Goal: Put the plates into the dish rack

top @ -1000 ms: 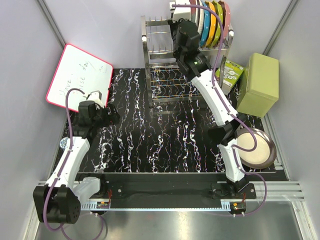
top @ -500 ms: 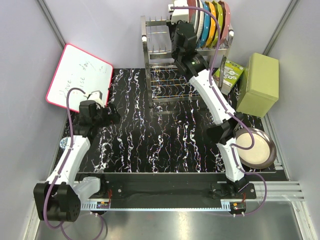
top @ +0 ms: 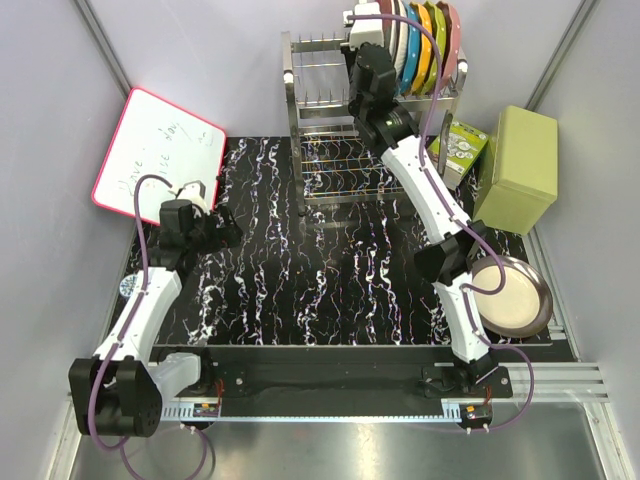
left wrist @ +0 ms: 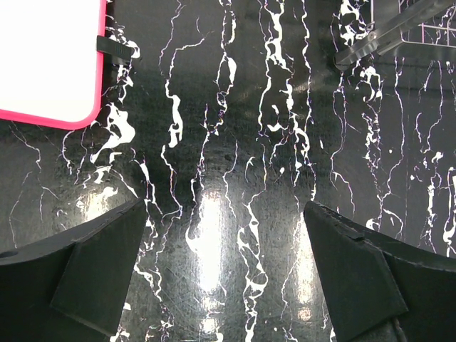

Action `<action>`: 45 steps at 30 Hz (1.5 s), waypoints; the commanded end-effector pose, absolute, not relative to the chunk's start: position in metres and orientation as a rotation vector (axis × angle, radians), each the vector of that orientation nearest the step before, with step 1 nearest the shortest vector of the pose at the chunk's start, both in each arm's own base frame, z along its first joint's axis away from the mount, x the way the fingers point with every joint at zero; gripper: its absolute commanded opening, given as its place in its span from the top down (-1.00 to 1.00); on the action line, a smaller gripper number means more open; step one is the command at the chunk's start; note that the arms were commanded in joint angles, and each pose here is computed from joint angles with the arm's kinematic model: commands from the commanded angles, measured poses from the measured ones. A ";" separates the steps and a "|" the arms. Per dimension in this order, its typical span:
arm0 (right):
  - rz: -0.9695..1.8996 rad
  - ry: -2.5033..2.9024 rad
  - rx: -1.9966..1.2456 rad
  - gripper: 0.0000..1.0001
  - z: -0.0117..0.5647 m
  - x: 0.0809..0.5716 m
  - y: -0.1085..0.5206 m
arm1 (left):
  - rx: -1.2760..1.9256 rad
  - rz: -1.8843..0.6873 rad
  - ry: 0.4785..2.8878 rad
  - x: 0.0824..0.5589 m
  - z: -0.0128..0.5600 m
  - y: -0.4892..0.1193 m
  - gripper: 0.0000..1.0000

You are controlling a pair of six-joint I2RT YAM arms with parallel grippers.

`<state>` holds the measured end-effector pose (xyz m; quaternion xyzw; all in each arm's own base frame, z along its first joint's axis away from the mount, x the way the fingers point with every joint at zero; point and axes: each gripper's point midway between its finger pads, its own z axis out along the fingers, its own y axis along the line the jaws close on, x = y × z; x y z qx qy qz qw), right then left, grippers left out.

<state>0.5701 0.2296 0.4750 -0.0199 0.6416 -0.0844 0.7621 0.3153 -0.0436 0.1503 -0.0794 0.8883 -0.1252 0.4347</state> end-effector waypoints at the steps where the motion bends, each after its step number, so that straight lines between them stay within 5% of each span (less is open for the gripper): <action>1: -0.086 1.228 0.029 1.00 0.535 0.551 0.223 | -0.195 -0.347 2.162 0.325 0.158 -0.046 -0.98; 13: -0.082 1.266 0.037 1.00 0.522 0.556 0.224 | -0.202 -0.353 2.168 0.325 0.155 -0.046 -0.98; 14: -0.091 1.269 0.044 0.91 0.521 0.556 0.222 | -0.203 -0.355 2.169 0.325 0.155 -0.047 -0.98; 16: -0.090 1.259 0.054 0.13 0.527 0.553 0.220 | -0.203 -0.359 2.169 0.325 0.155 -0.047 -0.98; 17: -0.087 1.254 0.050 -0.09 0.530 0.551 0.220 | -0.203 -0.359 2.169 0.325 0.155 -0.047 -0.98; 19: -0.074 1.231 0.050 -0.27 0.545 0.542 0.217 | -0.202 -0.361 2.168 0.325 0.156 -0.048 -0.98; 27: -0.088 1.202 0.000 -0.34 0.577 0.505 0.213 | -0.169 -0.306 2.183 0.335 0.165 -0.042 -0.98; 35: -0.215 1.275 0.070 -0.36 0.589 0.437 0.146 | -0.412 0.087 2.262 0.363 0.188 0.031 -0.98; 45: -0.480 1.641 -0.365 -0.69 0.398 0.302 0.052 | 0.170 -0.457 2.304 0.332 0.184 -0.115 -0.98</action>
